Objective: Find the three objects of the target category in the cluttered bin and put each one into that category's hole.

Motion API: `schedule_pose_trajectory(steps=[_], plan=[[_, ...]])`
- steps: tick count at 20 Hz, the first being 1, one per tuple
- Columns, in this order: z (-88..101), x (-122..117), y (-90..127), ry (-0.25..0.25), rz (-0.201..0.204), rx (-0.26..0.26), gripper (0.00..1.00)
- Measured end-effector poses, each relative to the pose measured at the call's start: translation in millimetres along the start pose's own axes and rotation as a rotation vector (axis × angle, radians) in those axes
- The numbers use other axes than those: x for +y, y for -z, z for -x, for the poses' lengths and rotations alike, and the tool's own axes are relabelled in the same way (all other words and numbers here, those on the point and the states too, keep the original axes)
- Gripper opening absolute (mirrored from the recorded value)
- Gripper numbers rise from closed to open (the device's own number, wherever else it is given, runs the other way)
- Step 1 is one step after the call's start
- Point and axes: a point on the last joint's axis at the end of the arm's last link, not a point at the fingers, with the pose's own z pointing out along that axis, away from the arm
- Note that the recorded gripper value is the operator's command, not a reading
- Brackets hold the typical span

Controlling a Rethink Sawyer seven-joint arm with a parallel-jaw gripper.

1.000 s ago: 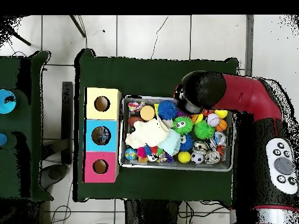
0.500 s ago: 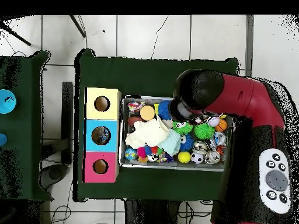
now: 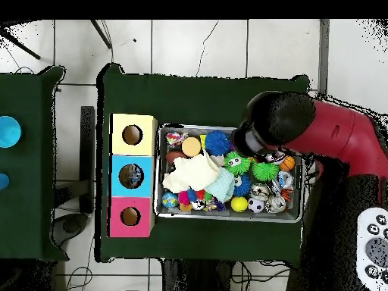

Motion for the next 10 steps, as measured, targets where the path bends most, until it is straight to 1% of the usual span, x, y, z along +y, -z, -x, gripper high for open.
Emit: schedule_pose_trajectory(steps=[2, 3, 10], plan=[[6.4, -0.3, -1.3, -0.006, 0.010, -0.011, 1.00], [12.7, -0.4, -3.5, -0.012, 0.019, -0.021, 1.00], [29.0, -3.4, -18.5, -0.029, 0.042, -0.042, 1.00]])
